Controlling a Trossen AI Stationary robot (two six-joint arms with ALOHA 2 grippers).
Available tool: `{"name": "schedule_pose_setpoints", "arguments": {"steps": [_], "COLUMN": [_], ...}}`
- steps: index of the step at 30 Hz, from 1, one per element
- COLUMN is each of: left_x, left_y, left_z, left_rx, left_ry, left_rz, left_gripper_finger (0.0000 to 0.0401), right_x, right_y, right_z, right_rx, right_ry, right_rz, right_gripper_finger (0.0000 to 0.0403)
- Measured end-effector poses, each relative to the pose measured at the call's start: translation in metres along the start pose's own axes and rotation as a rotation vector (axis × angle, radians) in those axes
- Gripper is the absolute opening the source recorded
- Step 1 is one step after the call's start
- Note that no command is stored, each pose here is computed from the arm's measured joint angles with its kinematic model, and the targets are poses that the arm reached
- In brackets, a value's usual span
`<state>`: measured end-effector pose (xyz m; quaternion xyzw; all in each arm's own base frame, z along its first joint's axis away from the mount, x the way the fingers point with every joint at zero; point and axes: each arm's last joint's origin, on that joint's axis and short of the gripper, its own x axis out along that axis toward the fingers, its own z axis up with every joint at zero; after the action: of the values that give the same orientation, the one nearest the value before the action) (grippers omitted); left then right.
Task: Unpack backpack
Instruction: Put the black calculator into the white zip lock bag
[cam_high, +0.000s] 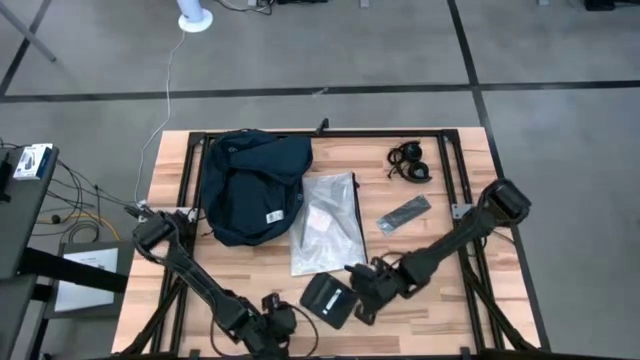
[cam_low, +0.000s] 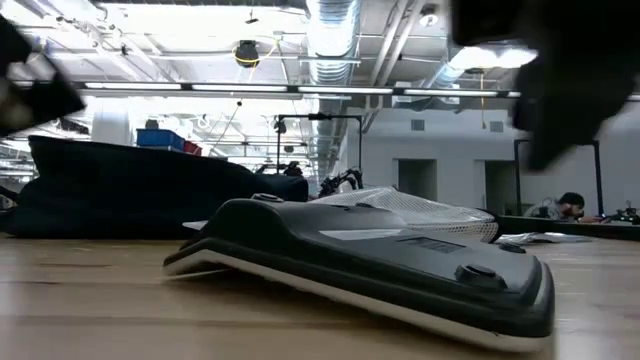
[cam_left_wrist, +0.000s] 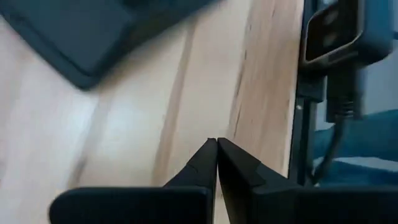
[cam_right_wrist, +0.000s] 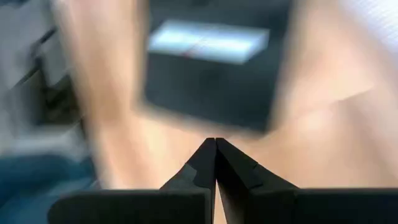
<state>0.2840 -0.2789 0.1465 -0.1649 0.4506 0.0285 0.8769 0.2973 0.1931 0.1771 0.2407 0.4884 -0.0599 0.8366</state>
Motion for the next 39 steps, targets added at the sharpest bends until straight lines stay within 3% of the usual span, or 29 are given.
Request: {"name": "schedule_pose_setpoints", "arguments": {"steps": [6,10,14,23,30,39], "left_x": [0.042,0.043,0.046,0.055,0.056,0.044], "left_y": [0.001,0.002,0.009,0.018,0.022,-0.005], "left_z": [-0.006,-0.002,0.003,0.01,0.019,0.052], "left_rx": [-0.002,-0.005,0.024,0.029,0.063,0.211], "left_ry": [-0.052,-0.139,-0.171,-0.234,-0.241,-0.351], "left_rz": [-0.021,0.024,0.076,0.142,0.152,0.108], "left_gripper_finger": [0.0,0.0,0.0,0.0,0.0,0.0], "right_x": [0.02,0.019,0.024,0.055,0.062,0.062], "right_y": [-0.026,-0.035,-0.041,-0.04,-0.033,-0.033], "right_z": [0.027,0.042,0.046,0.033,0.029,0.029], "right_rx": [-0.03,-0.012,-0.029,-0.031,-0.012,0.001], "right_ry": [-0.038,-0.139,-0.14,-0.056,-0.087,-0.067], "right_rz": [-0.09,-0.164,-0.188,-0.152,-0.102,-0.088], "right_gripper_finger": [0.0,0.0,0.0,0.0,0.0,0.0]}}
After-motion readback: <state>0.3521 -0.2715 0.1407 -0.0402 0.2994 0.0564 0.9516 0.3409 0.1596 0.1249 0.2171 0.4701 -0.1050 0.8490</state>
